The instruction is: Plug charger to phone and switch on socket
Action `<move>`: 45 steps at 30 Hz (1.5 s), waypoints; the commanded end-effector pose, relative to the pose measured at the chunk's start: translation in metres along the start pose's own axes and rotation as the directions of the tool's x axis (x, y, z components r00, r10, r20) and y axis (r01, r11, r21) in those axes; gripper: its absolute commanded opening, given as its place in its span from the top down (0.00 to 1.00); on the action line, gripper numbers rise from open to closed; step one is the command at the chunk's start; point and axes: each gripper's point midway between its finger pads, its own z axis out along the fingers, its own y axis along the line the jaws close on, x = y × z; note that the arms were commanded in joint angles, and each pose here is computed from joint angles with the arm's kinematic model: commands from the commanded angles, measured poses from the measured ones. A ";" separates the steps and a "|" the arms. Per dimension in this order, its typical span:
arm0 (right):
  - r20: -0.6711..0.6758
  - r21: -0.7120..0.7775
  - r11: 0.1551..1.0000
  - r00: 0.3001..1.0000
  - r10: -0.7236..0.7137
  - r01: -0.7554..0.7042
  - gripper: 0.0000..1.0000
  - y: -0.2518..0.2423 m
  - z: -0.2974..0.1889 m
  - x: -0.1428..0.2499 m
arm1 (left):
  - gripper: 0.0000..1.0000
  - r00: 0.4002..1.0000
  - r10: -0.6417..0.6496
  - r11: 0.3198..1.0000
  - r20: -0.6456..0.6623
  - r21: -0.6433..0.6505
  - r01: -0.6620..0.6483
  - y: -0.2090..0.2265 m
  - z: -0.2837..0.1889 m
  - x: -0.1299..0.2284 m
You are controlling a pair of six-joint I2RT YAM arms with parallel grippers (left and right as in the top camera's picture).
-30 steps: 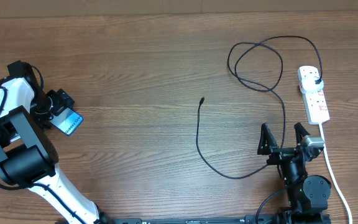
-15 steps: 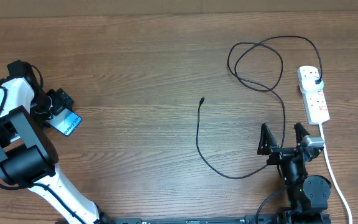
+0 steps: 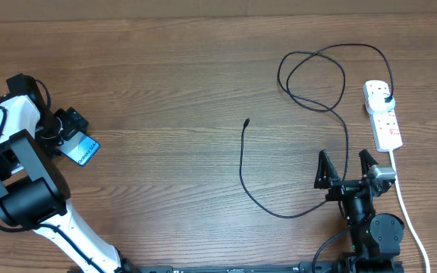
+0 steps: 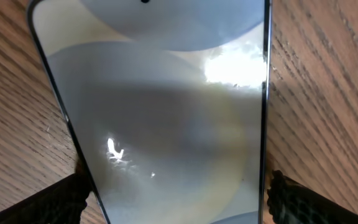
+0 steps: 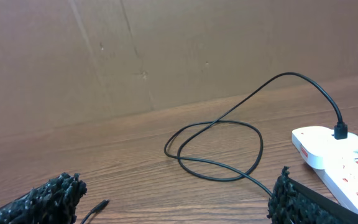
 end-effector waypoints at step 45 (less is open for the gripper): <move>0.002 0.007 1.000 1.000 0.003 -0.003 0.00 -0.001 0.000 0.003 | 0.05 0.997 0.024 1.000 -0.078 -0.005 -0.024 0.010 0.011 0.010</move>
